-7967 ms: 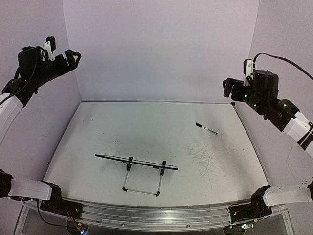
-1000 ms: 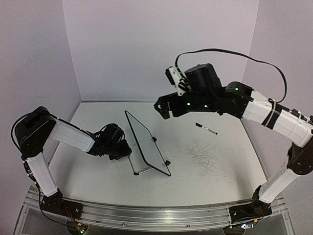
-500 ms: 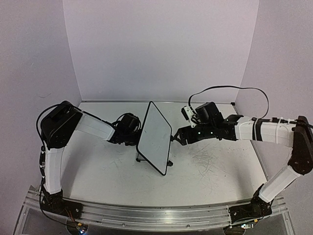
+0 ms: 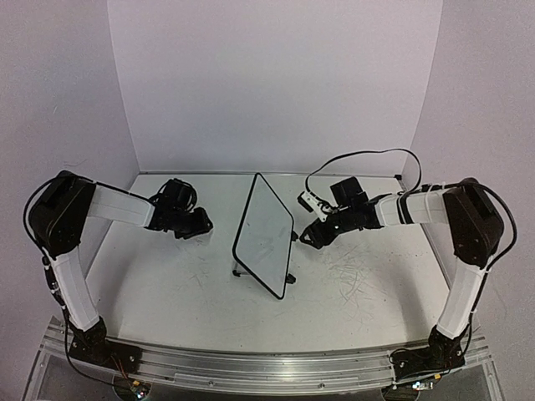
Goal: Write a sentence on the whiteboard
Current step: Move the whiteboard to the center of the board.
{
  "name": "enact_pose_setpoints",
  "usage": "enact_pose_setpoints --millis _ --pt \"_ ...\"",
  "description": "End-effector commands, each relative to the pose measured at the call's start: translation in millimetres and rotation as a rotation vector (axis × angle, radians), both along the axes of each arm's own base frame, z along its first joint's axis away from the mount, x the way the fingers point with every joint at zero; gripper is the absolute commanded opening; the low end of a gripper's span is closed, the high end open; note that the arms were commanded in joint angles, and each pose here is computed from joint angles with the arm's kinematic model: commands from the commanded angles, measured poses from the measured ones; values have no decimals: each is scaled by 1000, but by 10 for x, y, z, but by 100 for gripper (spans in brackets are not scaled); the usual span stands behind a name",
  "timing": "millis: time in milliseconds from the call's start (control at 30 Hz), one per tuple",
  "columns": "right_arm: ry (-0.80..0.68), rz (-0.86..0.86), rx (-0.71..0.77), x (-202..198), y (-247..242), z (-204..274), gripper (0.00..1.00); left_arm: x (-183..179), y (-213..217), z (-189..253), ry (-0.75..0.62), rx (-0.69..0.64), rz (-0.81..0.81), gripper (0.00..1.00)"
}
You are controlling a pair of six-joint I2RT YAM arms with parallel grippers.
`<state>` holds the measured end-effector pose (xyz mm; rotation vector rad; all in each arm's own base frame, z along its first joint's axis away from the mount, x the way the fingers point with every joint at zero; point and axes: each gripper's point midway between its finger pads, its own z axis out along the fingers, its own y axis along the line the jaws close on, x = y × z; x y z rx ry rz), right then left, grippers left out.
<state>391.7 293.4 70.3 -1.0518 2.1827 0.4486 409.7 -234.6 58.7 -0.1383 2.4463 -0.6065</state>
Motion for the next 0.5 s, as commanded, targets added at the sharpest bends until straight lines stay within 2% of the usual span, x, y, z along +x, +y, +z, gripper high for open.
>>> enact_pose_setpoints --millis 0,133,233,267,467 --pt "-39 168 42 183 323 57 67 -191 -170 622 -116 -69 -116 53" --pt "59 177 4 274 399 -196 57 -279 64 922 -171 -28 -84 64" --pt "107 182 -12 288 429 -311 35 -328 197 1178 -231 -20 -62 67" --pt "117 181 -12 301 439 -317 32 -346 219 1267 -251 -23 -59 68" --pt "188 195 7 187 459 -438 33 -394 301 1472 -304 -24 -42 70"
